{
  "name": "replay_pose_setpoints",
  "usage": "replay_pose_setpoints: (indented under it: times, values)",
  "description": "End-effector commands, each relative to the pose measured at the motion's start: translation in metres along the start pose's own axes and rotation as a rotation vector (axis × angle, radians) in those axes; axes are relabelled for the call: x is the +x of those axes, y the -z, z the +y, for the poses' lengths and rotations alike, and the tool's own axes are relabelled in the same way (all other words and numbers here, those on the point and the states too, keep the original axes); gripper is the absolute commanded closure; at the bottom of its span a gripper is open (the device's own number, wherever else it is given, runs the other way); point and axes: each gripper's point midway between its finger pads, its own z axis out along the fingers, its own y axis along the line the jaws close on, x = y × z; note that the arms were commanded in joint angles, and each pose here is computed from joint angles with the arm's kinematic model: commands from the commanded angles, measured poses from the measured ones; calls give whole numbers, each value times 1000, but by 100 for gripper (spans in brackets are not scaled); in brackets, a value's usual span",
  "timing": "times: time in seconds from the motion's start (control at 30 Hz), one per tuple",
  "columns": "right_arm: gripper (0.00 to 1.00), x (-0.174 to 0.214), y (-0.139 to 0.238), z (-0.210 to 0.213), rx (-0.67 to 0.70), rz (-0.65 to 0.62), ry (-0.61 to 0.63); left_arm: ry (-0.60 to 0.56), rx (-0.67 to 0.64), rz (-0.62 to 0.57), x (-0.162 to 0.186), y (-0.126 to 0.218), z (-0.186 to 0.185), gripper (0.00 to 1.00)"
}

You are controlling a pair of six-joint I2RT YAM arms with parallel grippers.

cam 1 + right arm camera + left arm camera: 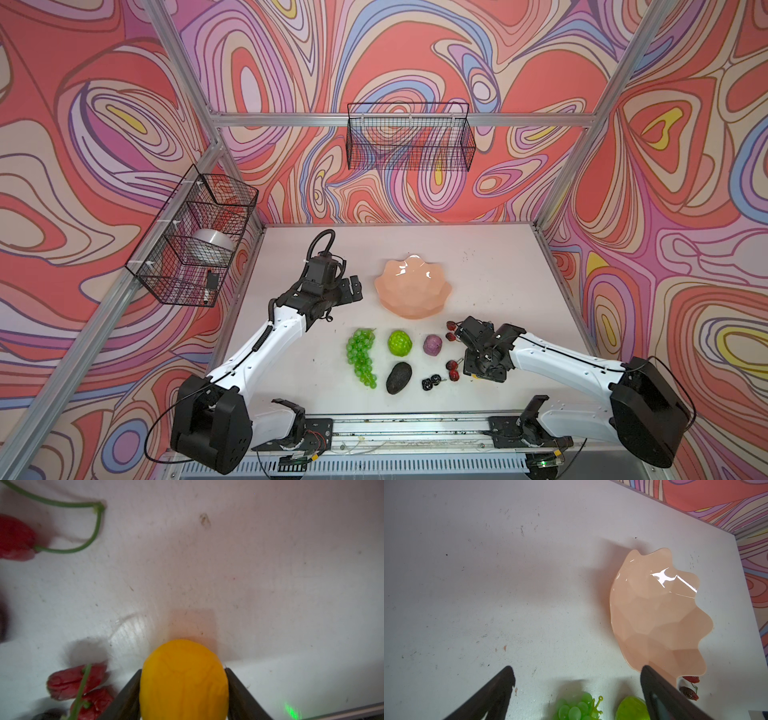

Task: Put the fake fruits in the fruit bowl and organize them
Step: 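Grasp the yellow pear with the right gripper while the left arm rises, then lift the yellow pear with the right gripper and carry it over the bowl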

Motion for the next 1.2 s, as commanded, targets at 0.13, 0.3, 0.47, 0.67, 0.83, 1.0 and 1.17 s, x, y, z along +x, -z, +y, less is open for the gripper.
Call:
replay_pose_setpoints:
  times: [0.13, 0.3, 0.47, 0.67, 0.83, 1.0, 1.17]
  values:
    - [34, -9, -3, -4, 20, -43, 12, 3, 19, -11, 1, 4, -3, 2]
    - [46, -8, -3, -5, 22, -39, 18, 5, 17, -10, 1, 4, -2, 2]
    - [56, -7, -2, -6, 10, -43, 7, 8, 12, -12, 1, 5, -1, 2]
    - [60, -14, 13, -4, -17, -84, -12, 9, 5, -32, -2, 10, 0, 2]
    - [61, -37, 51, 5, -42, -152, 15, 24, -12, -61, -8, 11, 3, 3]
    - [61, -85, 106, 22, -89, -247, 92, 22, -27, -61, -7, 9, 6, 3]
    - [62, -147, 142, 68, -200, -341, 195, 13, -32, -11, 0, 7, 6, 3]
